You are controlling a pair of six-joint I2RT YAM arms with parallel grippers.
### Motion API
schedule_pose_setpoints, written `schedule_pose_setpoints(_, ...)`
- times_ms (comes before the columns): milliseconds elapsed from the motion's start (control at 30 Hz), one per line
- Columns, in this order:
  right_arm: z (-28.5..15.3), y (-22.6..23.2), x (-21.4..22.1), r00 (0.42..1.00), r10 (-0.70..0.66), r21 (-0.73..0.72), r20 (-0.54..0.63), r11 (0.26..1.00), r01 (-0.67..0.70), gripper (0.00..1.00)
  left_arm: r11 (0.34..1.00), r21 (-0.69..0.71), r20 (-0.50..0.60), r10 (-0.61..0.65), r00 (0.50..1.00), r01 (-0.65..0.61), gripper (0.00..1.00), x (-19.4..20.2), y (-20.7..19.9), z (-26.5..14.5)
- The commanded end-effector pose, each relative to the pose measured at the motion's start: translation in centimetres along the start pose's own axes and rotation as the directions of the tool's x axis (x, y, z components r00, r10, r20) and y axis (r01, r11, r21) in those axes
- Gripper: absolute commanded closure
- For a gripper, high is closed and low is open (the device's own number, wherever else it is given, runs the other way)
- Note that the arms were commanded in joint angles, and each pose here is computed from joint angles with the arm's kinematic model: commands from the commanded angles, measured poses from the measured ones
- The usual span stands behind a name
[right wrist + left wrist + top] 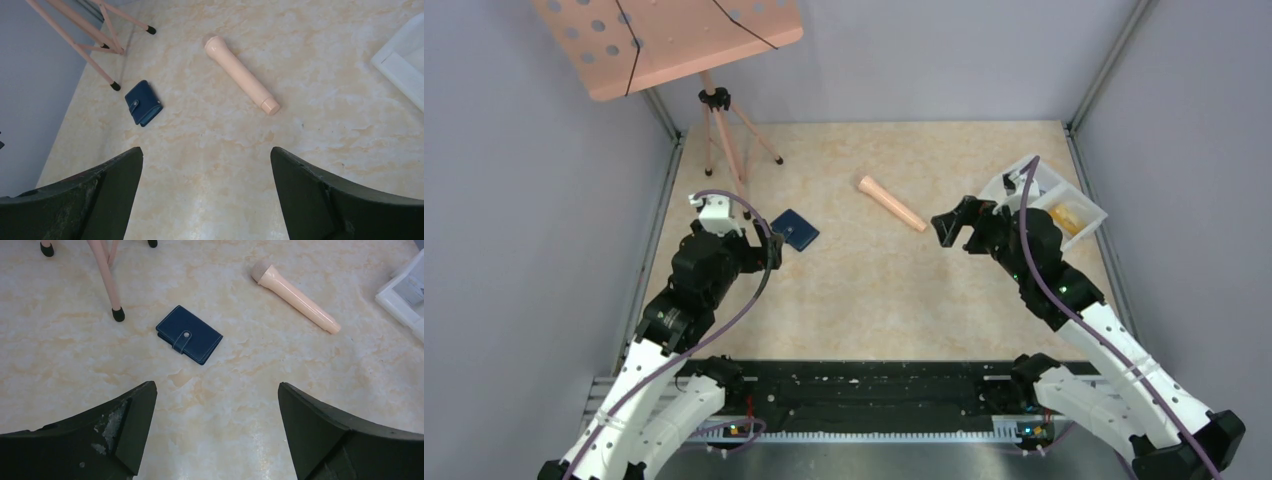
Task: Take the credit cards out of the card holder
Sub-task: Open the card holder at the center of the board.
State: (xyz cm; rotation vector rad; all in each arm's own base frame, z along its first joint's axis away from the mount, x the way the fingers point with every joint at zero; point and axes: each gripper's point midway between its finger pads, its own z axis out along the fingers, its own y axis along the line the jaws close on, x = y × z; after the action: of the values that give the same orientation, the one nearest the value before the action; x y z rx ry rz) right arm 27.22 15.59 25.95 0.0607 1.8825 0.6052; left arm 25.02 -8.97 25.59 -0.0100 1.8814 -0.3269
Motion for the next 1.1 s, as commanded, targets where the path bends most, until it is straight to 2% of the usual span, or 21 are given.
schedule_pose_setpoints(0, -0.6, 0.5, -1.6, 0.997, 0.013, -0.019, 0.077, 1.000, -0.012, 0.01, 1.000, 0.002, 0.054, 0.008, 0.999, -0.008, 0.04, -1.3, -0.1, 0.2)
schedule_pose_setpoints(200, -0.8, 0.6, -1.3, 0.996, 0.009, -0.038, 0.084, 0.999, -0.006, 0.01, 0.999, -0.039, 0.038, 0.008, 0.999, -0.006, 0.04, -0.6, 0.6, 0.6)
schedule_pose_setpoints(467, -1.2, 0.8, -1.2, 0.994, -0.045, -0.074, 0.104, 0.996, 0.053, 0.01, 0.965, -0.206, -0.121, -0.190, 0.974, 0.163, 0.05, 3.3, 2.0, 3.0)
schedule_pose_setpoints(567, -2.2, 2.1, -1.5, 0.987, -0.038, -0.166, 0.154, 0.984, 0.063, 0.01, 0.949, -0.193, -0.154, -0.281, 0.947, 0.250, 0.09, 4.2, 1.4, 4.2)
schedule_pose_setpoints(667, -3.8, 4.6, -1.1, 0.977, -0.077, -0.334, 0.198, 0.932, 0.141, 0.02, 0.927, -0.157, -0.128, -0.361, 0.924, 0.340, 0.13, 4.2, 0.9, 5.8)
schedule_pose_setpoints(733, -4.3, 5.4, -0.6, 0.972, -0.091, -0.394, 0.218, 0.903, 0.173, 0.02, 0.900, -0.171, -0.109, -0.421, 0.900, 0.400, 0.14, 4.9, 1.4, 7.1)
schedule_pose_setpoints(867, -4.6, 5.8, -0.4, 0.974, -0.091, -0.418, 0.207, 0.892, 0.172, 0.03, 0.845, -0.180, -0.105, -0.525, 0.844, 0.503, 0.19, 7.3, 2.5, 10.2)
schedule_pose_setpoints(1067, -4.8, 6.0, -0.2, 0.976, -0.089, -0.432, 0.200, 0.886, 0.170, 0.03, 0.835, -0.178, -0.097, -0.542, 0.835, 0.521, 0.23, 8.7, 3.0, 13.8)
